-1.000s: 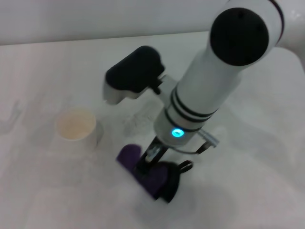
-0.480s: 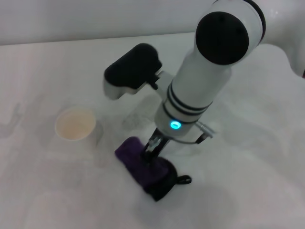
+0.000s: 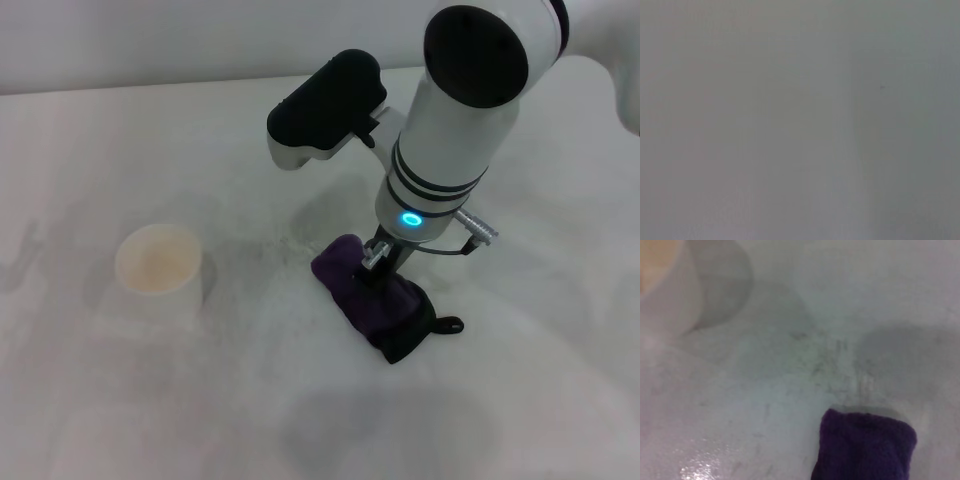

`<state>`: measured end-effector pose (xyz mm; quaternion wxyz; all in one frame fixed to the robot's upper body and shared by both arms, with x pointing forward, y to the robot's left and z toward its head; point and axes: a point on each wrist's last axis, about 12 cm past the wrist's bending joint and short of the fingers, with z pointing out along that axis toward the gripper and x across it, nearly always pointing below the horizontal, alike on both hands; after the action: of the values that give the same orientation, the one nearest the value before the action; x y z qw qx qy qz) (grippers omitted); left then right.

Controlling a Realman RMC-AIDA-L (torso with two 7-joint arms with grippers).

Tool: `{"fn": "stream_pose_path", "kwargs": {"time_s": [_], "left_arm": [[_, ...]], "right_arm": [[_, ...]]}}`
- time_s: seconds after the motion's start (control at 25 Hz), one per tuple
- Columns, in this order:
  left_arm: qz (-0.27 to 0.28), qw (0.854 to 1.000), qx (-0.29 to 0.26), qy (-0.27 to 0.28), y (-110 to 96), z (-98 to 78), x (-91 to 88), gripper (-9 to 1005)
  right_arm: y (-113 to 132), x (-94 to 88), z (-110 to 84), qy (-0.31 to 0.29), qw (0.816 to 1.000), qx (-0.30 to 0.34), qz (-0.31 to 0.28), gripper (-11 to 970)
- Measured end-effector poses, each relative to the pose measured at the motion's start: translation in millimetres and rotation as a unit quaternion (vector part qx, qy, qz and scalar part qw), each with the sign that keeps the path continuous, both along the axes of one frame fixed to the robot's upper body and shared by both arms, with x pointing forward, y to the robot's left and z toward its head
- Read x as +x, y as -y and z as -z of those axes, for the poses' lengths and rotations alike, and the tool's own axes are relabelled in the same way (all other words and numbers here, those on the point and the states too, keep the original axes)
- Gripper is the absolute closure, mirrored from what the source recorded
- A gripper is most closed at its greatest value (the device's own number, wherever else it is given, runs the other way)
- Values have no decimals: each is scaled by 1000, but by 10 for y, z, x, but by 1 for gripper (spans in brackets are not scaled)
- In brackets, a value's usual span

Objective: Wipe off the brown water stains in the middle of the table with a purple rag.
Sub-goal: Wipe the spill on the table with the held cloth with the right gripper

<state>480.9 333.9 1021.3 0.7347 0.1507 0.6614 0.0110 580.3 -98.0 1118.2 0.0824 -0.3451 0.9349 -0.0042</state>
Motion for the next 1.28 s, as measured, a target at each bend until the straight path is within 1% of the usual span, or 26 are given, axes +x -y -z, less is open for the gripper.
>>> {"fn": "stream_pose_path", "kwargs": {"time_s": [0.2,0.36,0.52,0.6,0.72,0.84,0.92,1.08,1.28], "left_arm": [[1,1000,-1,0,10,0,2,117],[1,1000,-2,0,19,4,0,117],[0,1000,-3,-1,21,10,-8,118],[1,1000,-2,-2,25,13,-10,118],[0,1000,-1,-3,19,20,-25,117],[-6,1000,-1,-6,-3,33,-43,117],[-10,1000,2,-10,-14,49,-51,117],[-18,1000,6,-9,-32,52,-58,117],[-23,1000,2,-11,-32,60,-49,118]], "right_arm": [[-2,-43,-2,-9,1000,8,-3,853],[-129,-165,-37,-36,997,57,-38,849],[-260,-264,-29,-73,988,117,-72,845],[-276,-288,-4,-84,985,131,-78,843],[-243,-268,17,-80,986,127,-72,840],[-120,-190,6,-62,989,124,-53,837],[27,-126,-22,-50,991,117,-33,835],[372,-15,-106,-26,996,80,7,830],[888,101,-206,-7,997,47,63,825]]}}
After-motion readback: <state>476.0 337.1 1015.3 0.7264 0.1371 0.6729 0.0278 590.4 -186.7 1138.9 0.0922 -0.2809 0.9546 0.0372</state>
